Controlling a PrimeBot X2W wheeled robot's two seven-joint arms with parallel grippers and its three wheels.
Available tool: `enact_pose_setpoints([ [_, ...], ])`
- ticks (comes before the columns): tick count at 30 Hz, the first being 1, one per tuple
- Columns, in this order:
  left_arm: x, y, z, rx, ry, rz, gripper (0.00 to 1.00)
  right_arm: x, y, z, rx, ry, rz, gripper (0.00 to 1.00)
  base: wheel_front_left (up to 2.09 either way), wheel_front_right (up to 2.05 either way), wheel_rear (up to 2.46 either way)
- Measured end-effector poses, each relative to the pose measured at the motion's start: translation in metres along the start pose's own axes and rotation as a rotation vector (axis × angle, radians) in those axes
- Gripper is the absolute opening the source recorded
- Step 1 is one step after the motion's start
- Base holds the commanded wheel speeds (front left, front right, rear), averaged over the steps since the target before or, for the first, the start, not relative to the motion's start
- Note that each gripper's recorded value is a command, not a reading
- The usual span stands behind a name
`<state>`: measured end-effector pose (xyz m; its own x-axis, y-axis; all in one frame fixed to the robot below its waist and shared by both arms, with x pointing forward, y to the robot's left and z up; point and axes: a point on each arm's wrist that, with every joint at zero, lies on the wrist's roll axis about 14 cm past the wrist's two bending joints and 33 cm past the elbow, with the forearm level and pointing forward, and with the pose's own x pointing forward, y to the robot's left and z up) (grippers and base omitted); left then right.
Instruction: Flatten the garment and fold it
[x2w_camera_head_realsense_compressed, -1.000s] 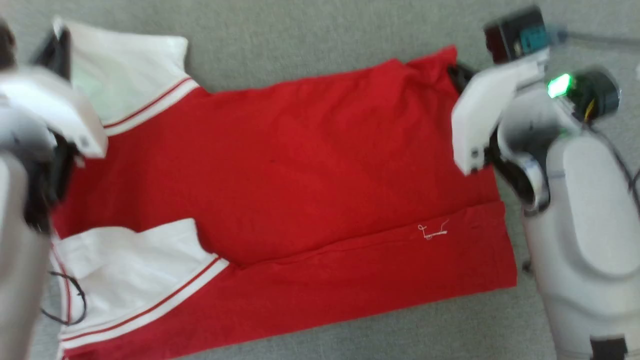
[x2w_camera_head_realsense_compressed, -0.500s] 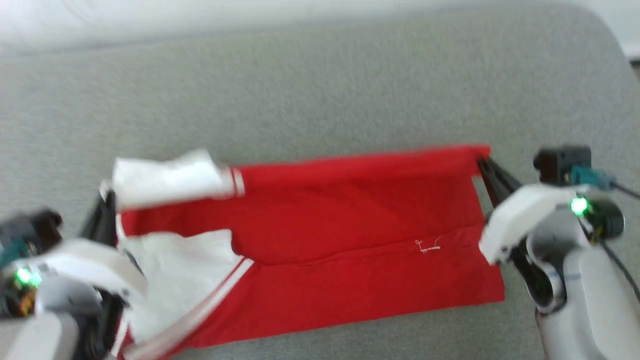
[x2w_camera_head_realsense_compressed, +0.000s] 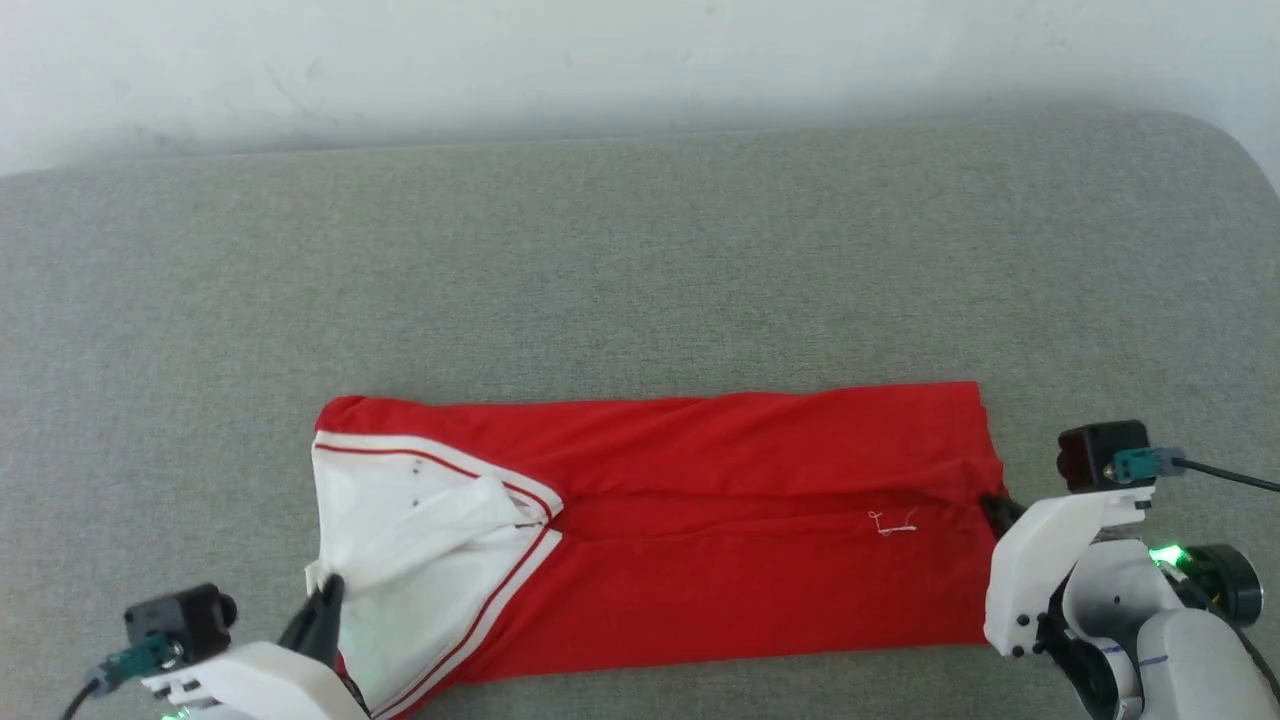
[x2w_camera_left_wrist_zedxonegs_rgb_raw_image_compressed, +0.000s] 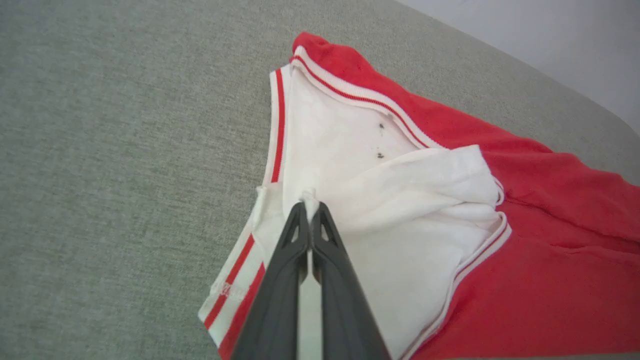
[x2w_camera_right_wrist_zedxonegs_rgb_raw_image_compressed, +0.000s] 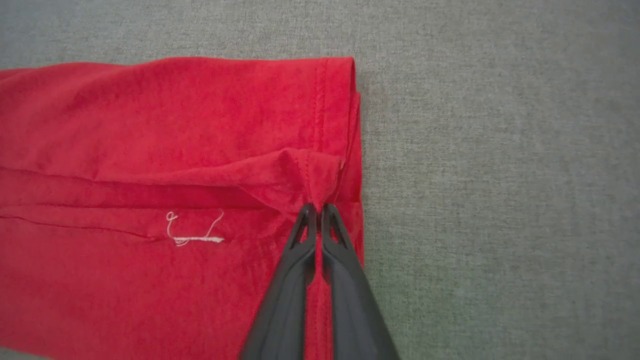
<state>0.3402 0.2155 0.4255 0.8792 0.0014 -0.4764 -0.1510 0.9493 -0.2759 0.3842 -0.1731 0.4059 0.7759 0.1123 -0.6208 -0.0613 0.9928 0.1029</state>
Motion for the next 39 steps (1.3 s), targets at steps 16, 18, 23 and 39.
enact_pose_setpoints([
  [16,-0.010,0.006,-0.045,-0.021,0.110,-0.007,1.00,-0.005,-0.002,-0.025,-0.006,0.131,-0.011,1.00,0.00,0.00,0.00],
  [18,-0.012,0.005,-0.039,-0.015,0.072,-0.012,1.00,-0.009,-0.004,-0.020,0.020,0.090,-0.008,1.00,0.00,0.00,0.00],
  [23,-0.013,0.001,-0.005,0.033,-0.126,-0.017,1.00,-0.017,-0.007,0.000,0.073,-0.048,0.000,1.00,0.00,0.00,0.00],
  [39,-0.006,-0.019,0.110,0.201,-0.594,-0.034,1.00,-0.007,-0.009,0.013,0.178,-0.188,0.013,1.00,0.00,0.00,0.00],
])
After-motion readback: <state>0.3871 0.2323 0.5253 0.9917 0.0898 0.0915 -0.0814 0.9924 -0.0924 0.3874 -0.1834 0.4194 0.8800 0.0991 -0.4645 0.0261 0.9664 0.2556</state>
